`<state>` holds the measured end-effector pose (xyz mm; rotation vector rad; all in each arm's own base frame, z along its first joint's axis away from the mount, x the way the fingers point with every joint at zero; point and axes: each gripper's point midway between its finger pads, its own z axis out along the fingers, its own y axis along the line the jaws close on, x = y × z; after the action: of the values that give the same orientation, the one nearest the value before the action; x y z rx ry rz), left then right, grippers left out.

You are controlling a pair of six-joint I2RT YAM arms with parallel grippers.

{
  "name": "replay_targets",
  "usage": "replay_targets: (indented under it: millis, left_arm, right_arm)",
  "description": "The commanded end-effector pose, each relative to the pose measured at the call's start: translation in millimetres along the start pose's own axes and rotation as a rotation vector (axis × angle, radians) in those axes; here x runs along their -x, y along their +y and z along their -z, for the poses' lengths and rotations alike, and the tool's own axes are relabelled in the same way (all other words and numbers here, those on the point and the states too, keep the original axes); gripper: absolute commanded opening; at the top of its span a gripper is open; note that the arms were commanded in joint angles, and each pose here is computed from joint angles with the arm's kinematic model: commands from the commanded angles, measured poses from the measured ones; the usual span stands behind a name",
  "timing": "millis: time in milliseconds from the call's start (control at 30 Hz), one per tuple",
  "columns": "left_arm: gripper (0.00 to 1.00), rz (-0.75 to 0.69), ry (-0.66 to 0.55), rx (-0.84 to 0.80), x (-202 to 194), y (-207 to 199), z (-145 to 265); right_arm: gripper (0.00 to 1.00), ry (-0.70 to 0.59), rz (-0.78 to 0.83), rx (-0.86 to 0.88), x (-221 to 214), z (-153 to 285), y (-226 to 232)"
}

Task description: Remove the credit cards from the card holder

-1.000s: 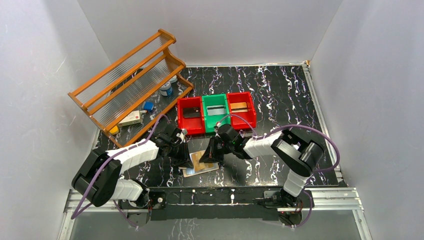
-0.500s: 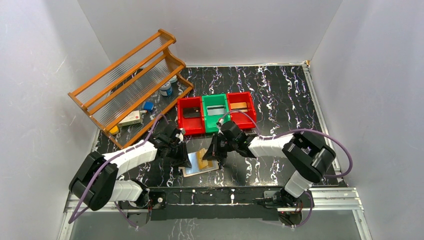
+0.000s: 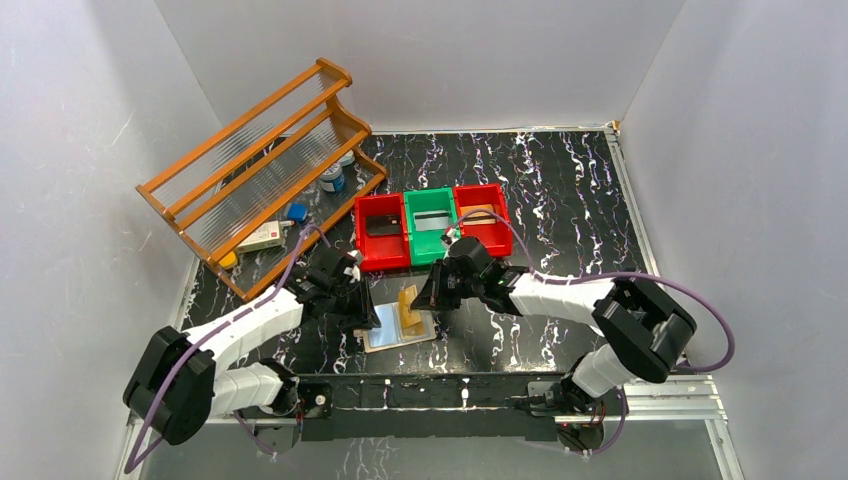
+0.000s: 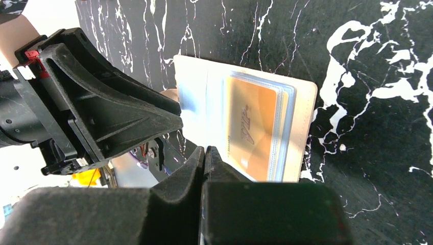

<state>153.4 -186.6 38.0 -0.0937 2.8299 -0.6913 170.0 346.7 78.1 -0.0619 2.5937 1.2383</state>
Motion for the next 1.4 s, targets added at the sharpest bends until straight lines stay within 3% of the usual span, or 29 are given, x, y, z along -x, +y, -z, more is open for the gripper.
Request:
replay_targets:
  millis: [0, 567, 767, 900, 1100, 1367]
  left_arm:
    - [0.29, -0.001, -0.057, 0.001, 10, -6, 13]
    - [0.65, -0.003, -0.297, 0.024, 39, -3, 55]
    - [0.7, 0.005, -0.297, 0.03, 36, 0, 55]
    - [0.7, 0.012, -0.288, 0.03, 34, 0, 54]
    - [0.71, 0.013, -0.282, 0.032, 34, 0, 53]
    - [0.71, 0.016, -0.257, 0.044, 31, 3, 48]
  right_arm:
    - [0.0, -0.088, 0.053, 0.031, 23, 12, 21]
    - [0.0, -0.418, 0.244, -0.169, 90, 74, 14]
    - [0.0, -0.57, 0.323, -0.263, 118, 106, 6]
    - [0.0, -0.66, 0.298, -0.416, 140, 133, -18]
    - [0.0, -0.584, 0.281, -0.568, 162, 146, -52]
    - [0.0, -0.425, 0.323, -0.538, 171, 122, -57]
